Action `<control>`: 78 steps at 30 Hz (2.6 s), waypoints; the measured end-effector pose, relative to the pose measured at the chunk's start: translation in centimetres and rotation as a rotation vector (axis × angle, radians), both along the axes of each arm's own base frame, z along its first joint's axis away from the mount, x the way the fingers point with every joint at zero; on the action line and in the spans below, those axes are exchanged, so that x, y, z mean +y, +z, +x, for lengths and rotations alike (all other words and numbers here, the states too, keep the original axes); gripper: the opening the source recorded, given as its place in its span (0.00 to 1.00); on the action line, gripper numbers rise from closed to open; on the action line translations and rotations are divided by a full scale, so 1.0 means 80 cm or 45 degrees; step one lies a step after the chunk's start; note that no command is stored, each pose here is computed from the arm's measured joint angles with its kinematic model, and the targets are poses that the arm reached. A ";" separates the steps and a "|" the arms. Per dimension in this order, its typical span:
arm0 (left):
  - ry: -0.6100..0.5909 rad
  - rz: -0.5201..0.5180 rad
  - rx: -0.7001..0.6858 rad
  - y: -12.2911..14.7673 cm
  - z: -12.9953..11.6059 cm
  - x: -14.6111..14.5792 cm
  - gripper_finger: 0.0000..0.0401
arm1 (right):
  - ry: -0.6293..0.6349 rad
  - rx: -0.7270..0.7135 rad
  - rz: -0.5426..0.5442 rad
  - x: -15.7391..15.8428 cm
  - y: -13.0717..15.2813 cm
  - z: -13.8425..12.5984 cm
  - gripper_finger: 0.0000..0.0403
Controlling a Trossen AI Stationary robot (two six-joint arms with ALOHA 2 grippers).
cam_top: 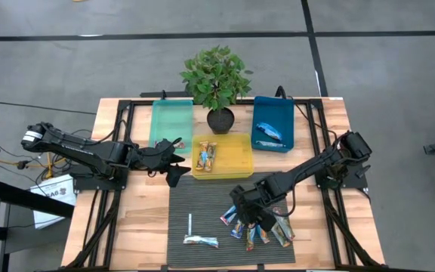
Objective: Pick and place Granola Bars by type
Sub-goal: Put the blue granola bar into the blue bin
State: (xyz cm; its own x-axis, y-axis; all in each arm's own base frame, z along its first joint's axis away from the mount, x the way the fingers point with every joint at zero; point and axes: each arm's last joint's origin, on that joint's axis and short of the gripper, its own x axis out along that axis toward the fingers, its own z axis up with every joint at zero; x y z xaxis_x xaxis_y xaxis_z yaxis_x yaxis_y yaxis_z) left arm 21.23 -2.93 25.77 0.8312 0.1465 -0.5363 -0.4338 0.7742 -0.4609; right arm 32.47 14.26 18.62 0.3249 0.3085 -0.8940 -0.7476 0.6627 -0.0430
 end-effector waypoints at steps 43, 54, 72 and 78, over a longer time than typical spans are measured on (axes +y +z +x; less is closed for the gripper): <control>0.024 -0.013 0.021 -0.002 0.000 0.000 0.66 | 0.010 0.075 0.008 -0.011 -0.077 0.001 0.42; 0.022 -0.028 0.040 -0.007 0.003 -0.001 0.66 | -0.005 0.055 -0.008 -0.010 -0.072 0.002 0.29; 0.011 -0.031 0.035 -0.006 0.003 -0.001 0.66 | -0.125 0.140 0.007 -0.019 -0.058 0.010 0.16; 0.007 -0.027 0.034 -0.006 0.003 -0.001 0.66 | -0.136 0.157 0.048 -0.018 -0.039 0.020 0.16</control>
